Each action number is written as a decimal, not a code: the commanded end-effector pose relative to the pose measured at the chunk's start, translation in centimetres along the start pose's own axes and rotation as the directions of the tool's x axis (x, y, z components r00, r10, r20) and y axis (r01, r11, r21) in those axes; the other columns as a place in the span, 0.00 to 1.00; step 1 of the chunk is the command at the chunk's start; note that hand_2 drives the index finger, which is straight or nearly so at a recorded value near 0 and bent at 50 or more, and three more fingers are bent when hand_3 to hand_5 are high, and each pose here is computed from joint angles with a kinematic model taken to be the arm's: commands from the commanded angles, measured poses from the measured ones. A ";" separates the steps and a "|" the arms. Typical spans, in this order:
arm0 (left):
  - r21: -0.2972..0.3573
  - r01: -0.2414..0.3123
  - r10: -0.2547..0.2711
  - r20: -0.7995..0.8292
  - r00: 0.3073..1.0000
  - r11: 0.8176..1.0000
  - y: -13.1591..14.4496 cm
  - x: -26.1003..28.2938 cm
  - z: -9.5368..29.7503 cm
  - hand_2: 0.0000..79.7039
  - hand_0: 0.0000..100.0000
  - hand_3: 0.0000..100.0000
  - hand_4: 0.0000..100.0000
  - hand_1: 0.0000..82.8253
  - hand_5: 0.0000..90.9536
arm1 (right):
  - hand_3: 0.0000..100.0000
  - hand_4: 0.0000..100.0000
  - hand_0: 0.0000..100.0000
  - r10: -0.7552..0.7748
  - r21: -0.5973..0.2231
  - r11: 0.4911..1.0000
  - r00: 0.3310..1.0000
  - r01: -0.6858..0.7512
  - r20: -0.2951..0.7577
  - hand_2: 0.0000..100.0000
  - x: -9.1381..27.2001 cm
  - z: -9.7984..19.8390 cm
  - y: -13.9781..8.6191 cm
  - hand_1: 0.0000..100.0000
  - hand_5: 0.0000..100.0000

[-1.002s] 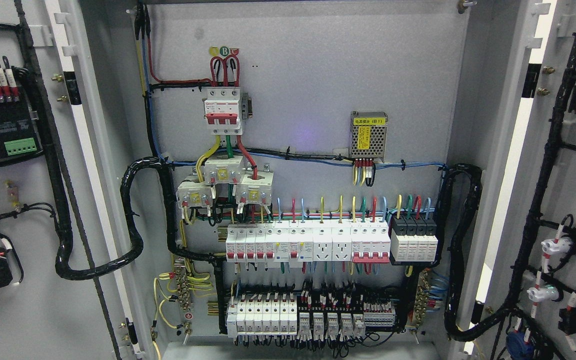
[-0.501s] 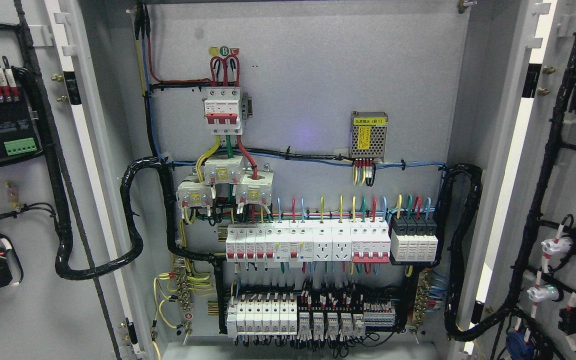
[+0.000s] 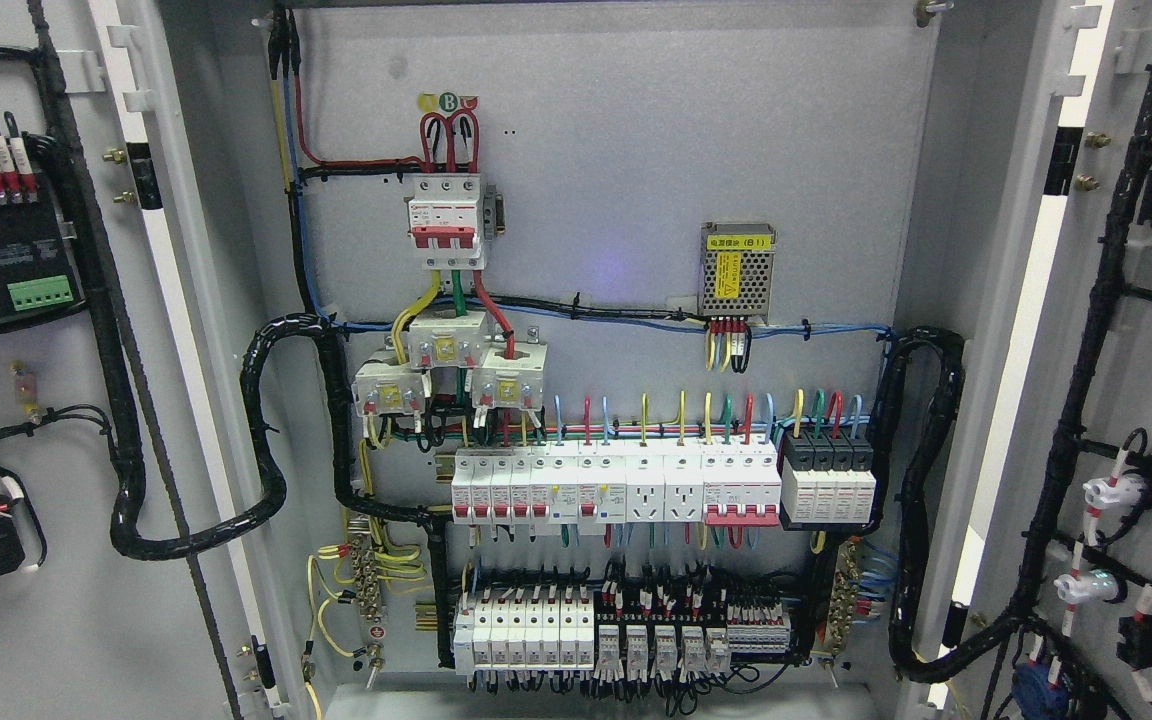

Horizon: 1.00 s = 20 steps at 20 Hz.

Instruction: Open door with both hands

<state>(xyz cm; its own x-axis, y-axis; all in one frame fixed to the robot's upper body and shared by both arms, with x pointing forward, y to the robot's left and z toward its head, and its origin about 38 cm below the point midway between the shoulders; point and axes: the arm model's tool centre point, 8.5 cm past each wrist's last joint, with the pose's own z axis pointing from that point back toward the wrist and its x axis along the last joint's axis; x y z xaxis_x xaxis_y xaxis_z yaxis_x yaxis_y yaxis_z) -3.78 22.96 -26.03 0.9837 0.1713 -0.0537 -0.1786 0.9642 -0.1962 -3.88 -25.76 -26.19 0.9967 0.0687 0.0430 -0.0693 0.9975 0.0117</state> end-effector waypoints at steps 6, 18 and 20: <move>-0.011 -0.019 0.019 -0.006 1.000 1.000 -0.6 -0.6 -0.1 0.00 0.00 0.00 0.00 0.00 0.00 | 0.00 0.00 0.38 0.015 -0.017 1.000 0.998 -0.016 -0.058 0.00 -0.3 -0.1 2.0 0.00 0.00; -0.023 -0.013 0.014 0.022 1.000 1.000 -0.9 0.9 -0.1 0.00 0.00 0.00 0.00 0.00 0.00 | 0.00 0.00 0.38 0.051 0.001 0.999 0.993 -0.051 -0.107 0.00 -0.7 -0.1 3.1 0.00 0.00; -0.023 -0.013 0.014 0.022 1.000 1.000 -0.9 0.9 -0.1 0.00 0.00 0.00 0.00 0.00 0.00 | 0.00 0.00 0.38 0.049 0.001 0.999 0.993 -0.049 -0.105 0.00 -0.7 -0.1 3.1 0.00 0.00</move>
<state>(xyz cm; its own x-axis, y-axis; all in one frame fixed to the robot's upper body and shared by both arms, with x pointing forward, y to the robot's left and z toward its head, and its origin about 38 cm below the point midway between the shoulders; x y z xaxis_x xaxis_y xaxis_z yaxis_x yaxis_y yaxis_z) -1.86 22.39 -26.06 0.9824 0.1857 -0.0183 -0.1851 0.9582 -0.2179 -4.68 -23.83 -26.26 0.9916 0.1151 -0.0587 -0.1156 0.9933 -0.0062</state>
